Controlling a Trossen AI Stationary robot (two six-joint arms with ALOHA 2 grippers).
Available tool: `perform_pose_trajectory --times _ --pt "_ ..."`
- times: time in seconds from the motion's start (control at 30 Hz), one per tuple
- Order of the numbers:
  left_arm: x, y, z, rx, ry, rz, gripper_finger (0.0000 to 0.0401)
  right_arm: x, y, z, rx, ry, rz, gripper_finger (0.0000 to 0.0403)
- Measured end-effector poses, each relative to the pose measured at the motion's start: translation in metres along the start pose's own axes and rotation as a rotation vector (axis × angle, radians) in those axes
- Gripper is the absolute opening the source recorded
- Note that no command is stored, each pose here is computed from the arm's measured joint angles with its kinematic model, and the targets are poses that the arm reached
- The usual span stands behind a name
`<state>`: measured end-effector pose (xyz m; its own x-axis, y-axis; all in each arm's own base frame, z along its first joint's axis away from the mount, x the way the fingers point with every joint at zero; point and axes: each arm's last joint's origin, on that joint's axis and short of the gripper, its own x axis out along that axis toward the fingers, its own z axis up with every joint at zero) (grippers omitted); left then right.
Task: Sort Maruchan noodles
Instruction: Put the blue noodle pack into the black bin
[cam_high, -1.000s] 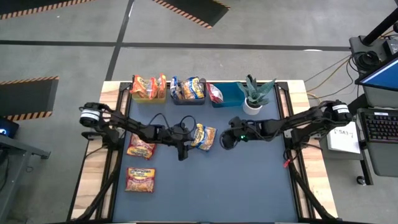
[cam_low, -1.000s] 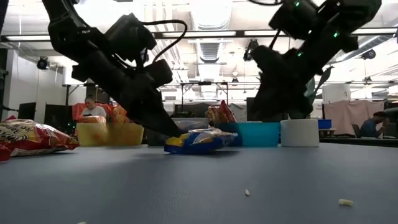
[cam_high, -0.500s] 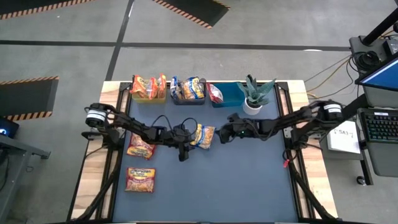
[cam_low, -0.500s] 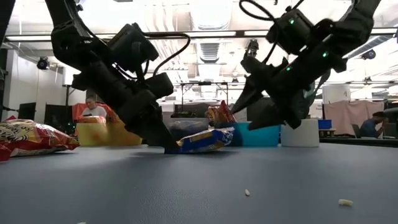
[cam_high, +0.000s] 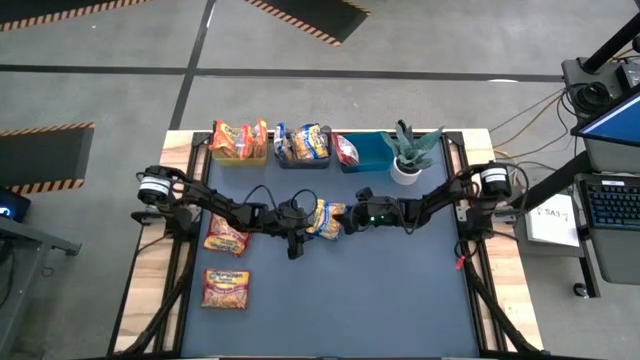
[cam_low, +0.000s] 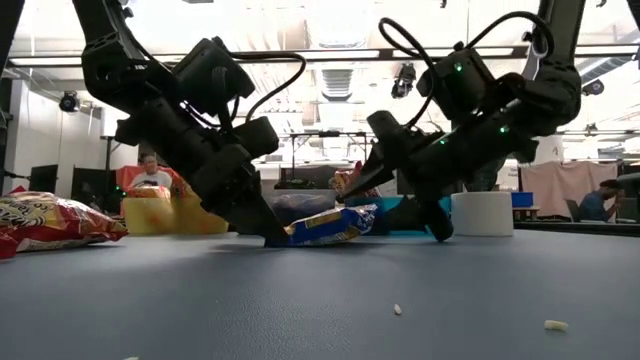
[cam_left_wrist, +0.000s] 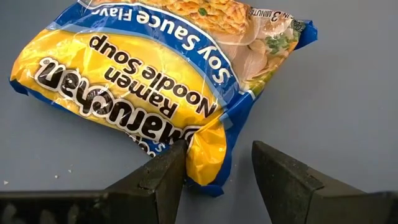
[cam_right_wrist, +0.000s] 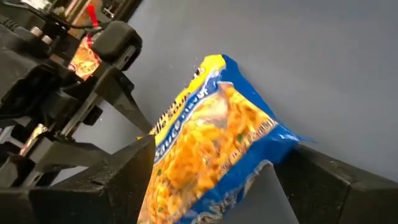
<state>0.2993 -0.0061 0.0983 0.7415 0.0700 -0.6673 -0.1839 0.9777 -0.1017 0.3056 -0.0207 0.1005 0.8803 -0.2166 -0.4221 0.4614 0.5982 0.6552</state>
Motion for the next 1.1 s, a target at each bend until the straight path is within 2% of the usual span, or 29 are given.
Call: perform_pose_trajectory --times 0.47,0.9,1.1 --pt "0.0001 0.0000 0.0005 -0.001 -0.008 0.001 0.0170 0.0089 0.0038 0.0012 -0.059 -0.011 0.039 0.0276" --pt "0.0000 -0.0001 0.0010 -0.005 -0.014 0.001 0.0170 0.0089 0.0038 0.0013 -0.073 -0.014 0.037 0.0177" --pt "-0.0015 -0.0002 0.0021 -0.008 -0.018 -0.001 0.0170 0.0088 0.0044 0.0018 -0.079 -0.018 0.040 0.0153"
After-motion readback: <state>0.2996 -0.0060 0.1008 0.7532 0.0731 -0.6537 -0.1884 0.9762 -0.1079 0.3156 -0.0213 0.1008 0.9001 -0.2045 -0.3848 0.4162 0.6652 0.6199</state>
